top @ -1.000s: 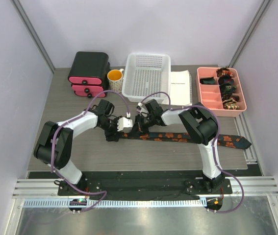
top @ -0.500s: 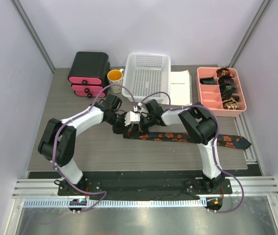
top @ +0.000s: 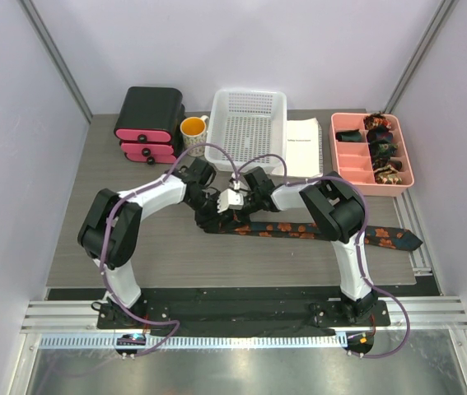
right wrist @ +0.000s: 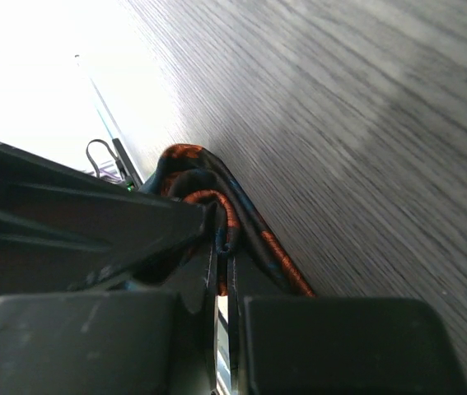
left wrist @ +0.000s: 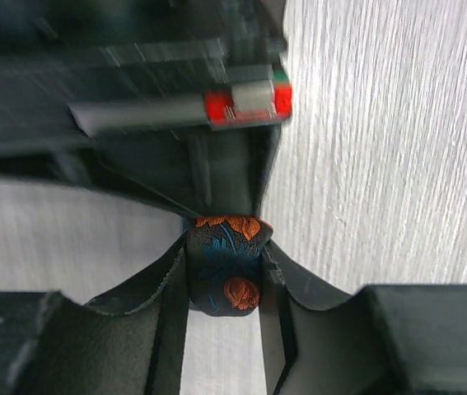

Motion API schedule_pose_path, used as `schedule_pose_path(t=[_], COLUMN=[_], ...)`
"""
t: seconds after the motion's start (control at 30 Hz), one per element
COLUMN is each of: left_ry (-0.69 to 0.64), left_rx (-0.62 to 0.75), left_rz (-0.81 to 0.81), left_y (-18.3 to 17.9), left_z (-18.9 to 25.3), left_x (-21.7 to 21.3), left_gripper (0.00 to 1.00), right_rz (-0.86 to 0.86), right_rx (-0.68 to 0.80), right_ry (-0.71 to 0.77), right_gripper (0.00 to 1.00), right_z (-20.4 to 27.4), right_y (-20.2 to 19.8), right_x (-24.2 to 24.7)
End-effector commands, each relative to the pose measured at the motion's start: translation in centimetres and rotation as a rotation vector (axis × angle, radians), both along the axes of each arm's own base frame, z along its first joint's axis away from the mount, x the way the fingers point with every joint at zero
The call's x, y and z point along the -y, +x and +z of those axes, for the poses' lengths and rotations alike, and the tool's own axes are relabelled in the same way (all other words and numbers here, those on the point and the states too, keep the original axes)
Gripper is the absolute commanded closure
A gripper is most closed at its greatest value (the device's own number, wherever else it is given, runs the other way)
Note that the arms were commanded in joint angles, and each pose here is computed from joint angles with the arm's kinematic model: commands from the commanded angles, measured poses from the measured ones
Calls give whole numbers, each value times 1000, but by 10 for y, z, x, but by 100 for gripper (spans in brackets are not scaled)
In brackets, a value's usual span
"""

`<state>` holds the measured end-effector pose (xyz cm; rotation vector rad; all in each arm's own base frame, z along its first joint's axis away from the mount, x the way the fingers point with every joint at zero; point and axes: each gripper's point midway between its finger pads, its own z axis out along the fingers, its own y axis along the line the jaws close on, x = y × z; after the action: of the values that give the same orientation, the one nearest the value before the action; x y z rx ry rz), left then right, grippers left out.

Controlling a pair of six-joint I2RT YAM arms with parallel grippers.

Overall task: Roll the ties
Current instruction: Roll the tie at the center of the board.

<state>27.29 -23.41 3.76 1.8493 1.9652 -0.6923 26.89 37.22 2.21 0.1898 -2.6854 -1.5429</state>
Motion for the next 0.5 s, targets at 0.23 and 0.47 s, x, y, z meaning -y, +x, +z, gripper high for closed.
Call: schedule_pose_path(t=[0.23,0.47], left_ry=[40,7], left_rx=[0,-41], left_rz=[81,178], left_y=[-19,-20], left_z=[-19,8], left_x=[-11,8], left_gripper=[67,70], right_rz=[46,70], right_rx=[-88,-112], right_ry=[-38,-55], right_gripper=[99,99], right_z=[-11,-14], right_y=[-27,-43], right_x=[26,46])
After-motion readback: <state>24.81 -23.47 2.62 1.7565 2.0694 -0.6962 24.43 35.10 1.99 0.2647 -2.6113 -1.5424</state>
